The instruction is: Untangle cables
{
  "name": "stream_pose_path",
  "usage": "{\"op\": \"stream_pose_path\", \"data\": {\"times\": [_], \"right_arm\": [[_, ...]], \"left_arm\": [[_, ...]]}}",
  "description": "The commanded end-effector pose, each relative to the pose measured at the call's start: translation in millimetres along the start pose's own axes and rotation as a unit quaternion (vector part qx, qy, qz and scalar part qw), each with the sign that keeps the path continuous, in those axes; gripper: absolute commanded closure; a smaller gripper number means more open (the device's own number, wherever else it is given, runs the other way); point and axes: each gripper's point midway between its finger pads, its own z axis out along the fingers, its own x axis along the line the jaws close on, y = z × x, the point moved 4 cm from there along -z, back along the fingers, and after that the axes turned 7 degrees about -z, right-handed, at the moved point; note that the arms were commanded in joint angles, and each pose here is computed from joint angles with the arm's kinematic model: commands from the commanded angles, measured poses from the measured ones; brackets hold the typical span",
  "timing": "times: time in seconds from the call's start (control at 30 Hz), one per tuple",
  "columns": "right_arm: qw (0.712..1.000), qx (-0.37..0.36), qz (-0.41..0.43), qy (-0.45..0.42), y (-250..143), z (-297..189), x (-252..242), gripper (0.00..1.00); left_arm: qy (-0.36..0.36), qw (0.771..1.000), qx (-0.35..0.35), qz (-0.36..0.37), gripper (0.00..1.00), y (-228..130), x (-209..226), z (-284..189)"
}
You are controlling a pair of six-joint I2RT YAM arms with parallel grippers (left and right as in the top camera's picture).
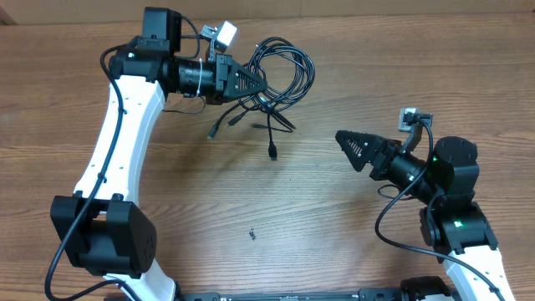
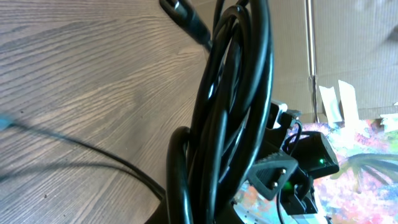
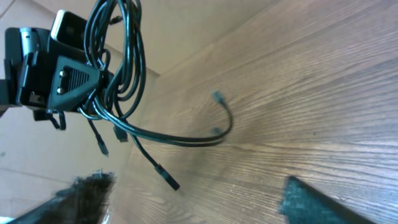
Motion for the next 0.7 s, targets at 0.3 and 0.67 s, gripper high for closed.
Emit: {"op": "stream_pose_path", "data": {"times": [0.3, 0.67], "right_arm": [[1.0, -0.017, -0.013, 0.004, 9.9, -3.0, 6.6, 0.0], [1.0, -0.017, -0.013, 0.004, 10.2, -3.0, 6.7, 0.0]], "left_arm": [[-0.012, 0.999, 0.004, 0.044, 0.96, -7.2, -18.5, -1.9], [0.002, 0.995, 0.05, 0.088, 0.96, -31.8, -17.3, 15.6]]}}
